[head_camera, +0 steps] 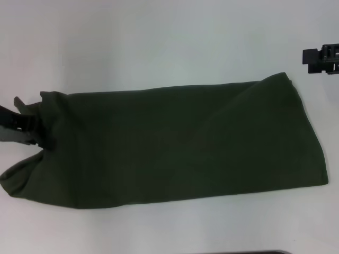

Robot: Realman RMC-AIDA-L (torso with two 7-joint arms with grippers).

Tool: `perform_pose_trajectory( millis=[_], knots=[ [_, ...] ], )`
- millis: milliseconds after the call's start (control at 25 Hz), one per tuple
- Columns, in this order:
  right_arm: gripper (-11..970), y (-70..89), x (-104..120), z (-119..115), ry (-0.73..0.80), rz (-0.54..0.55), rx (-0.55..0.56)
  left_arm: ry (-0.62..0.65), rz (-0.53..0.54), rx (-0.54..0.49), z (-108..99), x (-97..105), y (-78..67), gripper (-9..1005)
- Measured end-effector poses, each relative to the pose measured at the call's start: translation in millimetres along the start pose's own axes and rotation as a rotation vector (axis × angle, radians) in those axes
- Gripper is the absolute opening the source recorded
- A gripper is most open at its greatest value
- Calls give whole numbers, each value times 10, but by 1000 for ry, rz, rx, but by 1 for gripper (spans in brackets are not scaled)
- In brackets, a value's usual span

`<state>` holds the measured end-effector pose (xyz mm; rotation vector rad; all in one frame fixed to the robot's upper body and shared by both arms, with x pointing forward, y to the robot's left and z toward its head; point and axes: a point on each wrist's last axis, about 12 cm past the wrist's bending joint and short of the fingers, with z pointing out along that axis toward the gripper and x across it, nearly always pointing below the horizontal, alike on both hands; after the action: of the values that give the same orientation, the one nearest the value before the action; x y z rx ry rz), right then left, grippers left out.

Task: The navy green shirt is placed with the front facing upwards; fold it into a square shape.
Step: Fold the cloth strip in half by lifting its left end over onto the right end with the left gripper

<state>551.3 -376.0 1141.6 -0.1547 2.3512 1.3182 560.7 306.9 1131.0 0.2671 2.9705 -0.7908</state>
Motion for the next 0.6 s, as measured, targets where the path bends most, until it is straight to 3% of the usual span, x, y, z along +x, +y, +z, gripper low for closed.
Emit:
perform_pose_trajectory(
  millis=[280,600],
  knots=[
    [712,8,-21,-21,-8,4,7,-93,90,-98,-203,1,-143,17],
    [711,19,-45,-38,-13,5,14,-97,130,-101,-260,-21,-216,17]
  ],
)
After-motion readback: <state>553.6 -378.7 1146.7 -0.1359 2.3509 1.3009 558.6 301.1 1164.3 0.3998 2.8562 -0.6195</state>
